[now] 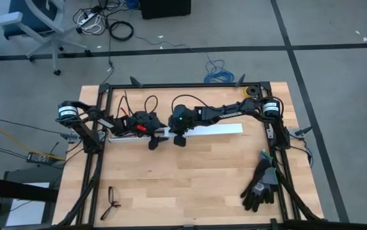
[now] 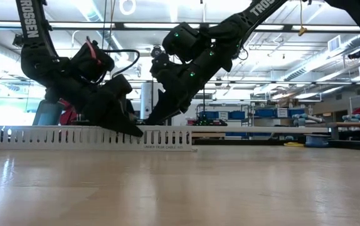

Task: Ziptie cables
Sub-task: Close the white cable duct with the white cable duct cover

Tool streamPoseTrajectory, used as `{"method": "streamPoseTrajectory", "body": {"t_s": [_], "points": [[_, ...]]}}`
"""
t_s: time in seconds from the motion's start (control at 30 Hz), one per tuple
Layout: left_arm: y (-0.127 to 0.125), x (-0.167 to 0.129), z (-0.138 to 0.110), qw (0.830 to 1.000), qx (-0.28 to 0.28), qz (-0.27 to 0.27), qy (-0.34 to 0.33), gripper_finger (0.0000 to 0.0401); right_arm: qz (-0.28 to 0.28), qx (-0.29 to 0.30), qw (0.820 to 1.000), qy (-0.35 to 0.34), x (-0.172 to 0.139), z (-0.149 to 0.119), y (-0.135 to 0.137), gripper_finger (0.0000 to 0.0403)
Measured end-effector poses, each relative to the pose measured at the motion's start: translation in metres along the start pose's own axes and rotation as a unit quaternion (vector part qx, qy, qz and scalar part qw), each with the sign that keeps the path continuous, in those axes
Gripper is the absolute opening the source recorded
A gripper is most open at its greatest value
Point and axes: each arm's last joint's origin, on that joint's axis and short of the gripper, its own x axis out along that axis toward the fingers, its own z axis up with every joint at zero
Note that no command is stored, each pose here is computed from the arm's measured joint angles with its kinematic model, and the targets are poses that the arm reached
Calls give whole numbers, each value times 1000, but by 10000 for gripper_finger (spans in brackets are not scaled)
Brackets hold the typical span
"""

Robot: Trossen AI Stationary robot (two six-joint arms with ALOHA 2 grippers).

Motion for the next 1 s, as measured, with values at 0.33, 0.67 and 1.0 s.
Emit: {"method": "streamPoseTrajectory", "body": {"t_s": [0.33, 0.67, 1.0], "points": [[-4, -16, -8, 999, 4, -16, 32, 349, 12, 17, 1000, 10, -2, -2, -6, 0], [-9, -49, -30, 999, -4, 36, 5, 346, 19, 19, 1000, 10, -2, -2, -7, 0], [-7, -41, -24, 999, 14, 36, -1, 318, 20, 22, 1000, 8, -2, -2, -7, 0]]}}
